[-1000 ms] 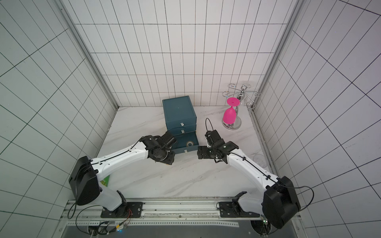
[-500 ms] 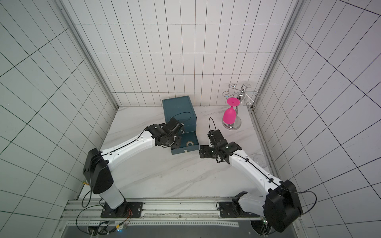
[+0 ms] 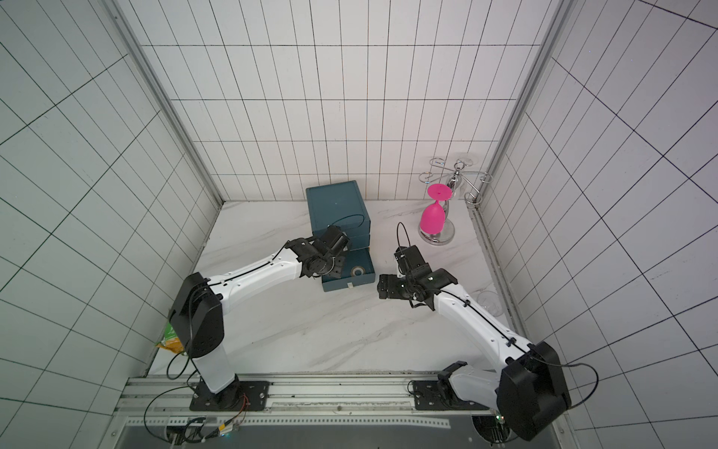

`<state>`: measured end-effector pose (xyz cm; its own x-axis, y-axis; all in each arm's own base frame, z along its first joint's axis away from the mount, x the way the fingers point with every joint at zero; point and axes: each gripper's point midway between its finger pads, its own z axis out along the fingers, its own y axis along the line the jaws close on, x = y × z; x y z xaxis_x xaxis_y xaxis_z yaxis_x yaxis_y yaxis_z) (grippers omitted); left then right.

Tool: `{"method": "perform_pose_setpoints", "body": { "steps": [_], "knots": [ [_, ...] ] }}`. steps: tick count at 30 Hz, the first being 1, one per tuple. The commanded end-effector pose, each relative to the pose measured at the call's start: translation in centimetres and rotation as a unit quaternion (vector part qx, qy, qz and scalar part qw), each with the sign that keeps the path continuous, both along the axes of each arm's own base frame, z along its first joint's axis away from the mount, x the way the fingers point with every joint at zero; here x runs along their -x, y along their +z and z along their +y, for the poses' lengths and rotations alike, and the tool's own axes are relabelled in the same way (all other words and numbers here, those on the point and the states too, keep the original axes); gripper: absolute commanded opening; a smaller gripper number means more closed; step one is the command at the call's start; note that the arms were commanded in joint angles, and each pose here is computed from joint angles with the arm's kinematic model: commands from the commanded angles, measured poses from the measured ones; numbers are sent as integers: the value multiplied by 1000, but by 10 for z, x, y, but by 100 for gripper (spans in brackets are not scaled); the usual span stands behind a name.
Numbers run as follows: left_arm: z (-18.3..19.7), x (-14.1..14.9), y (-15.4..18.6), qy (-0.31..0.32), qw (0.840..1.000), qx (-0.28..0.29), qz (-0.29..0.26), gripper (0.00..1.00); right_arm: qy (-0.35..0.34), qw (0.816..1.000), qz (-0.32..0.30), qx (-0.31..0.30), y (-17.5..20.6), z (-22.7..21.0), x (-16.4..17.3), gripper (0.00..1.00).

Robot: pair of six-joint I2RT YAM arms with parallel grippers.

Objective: Place the transparent tape into the drawer according to color
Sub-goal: Place the tape in the drawer.

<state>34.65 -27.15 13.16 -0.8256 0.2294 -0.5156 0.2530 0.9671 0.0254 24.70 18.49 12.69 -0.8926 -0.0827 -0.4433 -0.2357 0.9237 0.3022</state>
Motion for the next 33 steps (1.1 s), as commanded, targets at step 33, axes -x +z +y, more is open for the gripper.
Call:
{"method": "perform_pose_setpoints", "body": {
  "steps": [33],
  "knots": [
    [60,-24,165,25,969,204,-139,98,63,997,-6,-32,-15,45,1,97]
  ]
}}
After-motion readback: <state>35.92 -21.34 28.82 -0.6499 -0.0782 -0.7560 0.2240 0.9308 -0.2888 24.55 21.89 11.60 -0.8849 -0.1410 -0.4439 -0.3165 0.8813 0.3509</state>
